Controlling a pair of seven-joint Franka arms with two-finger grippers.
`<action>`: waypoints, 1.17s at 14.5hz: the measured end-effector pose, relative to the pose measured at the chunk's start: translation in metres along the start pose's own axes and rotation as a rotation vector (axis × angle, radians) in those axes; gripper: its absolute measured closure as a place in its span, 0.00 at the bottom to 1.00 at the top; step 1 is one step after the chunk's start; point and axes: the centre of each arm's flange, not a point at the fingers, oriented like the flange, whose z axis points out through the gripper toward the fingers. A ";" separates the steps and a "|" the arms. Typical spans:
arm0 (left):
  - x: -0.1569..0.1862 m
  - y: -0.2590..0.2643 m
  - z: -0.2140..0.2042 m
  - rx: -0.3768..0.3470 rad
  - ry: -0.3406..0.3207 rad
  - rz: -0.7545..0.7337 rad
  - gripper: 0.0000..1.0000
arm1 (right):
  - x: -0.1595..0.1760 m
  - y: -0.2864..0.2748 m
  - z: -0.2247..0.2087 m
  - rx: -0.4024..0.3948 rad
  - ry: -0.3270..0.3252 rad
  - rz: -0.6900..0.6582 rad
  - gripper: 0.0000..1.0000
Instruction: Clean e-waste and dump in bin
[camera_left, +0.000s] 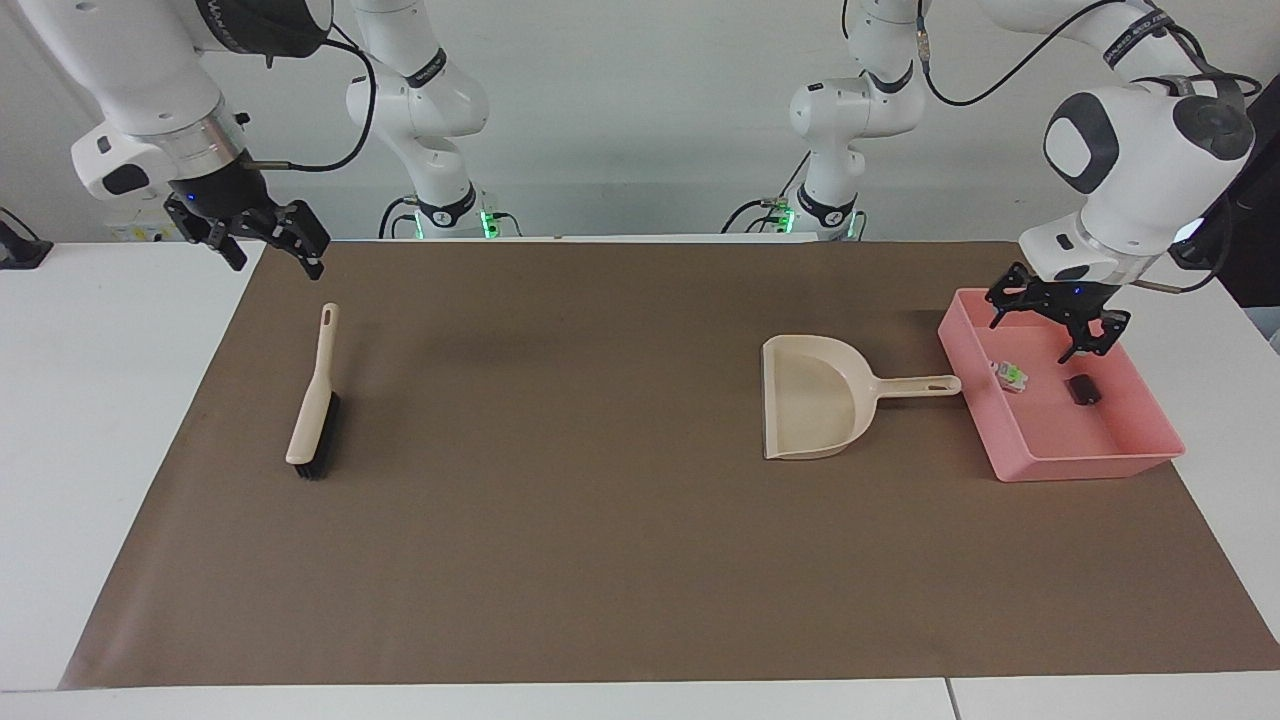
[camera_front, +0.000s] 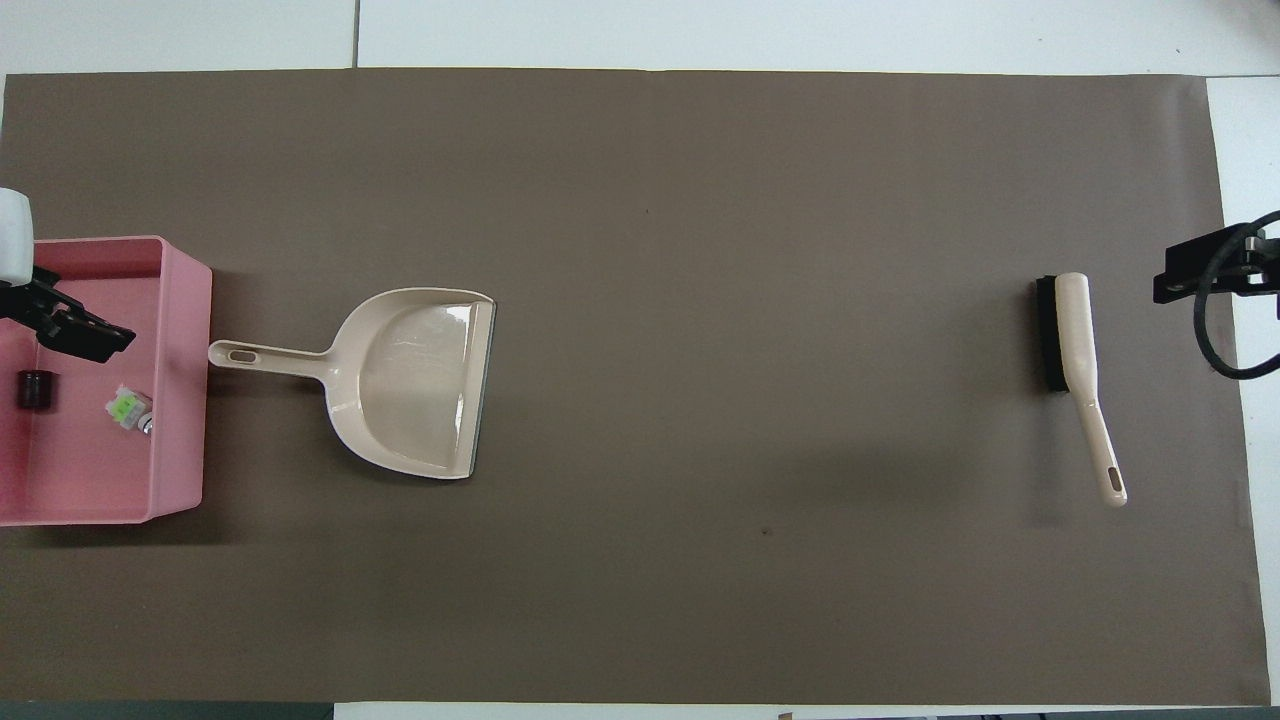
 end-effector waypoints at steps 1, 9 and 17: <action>-0.002 0.001 -0.006 -0.004 -0.004 -0.056 0.00 | 0.000 0.000 0.000 0.000 0.000 0.000 0.00; -0.018 0.015 -0.066 -0.083 -0.079 -0.446 0.00 | 0.000 0.000 0.000 0.000 0.000 0.000 0.00; -0.016 0.017 -0.062 -0.096 -0.117 -0.576 0.00 | 0.000 0.000 0.000 0.000 0.000 0.000 0.00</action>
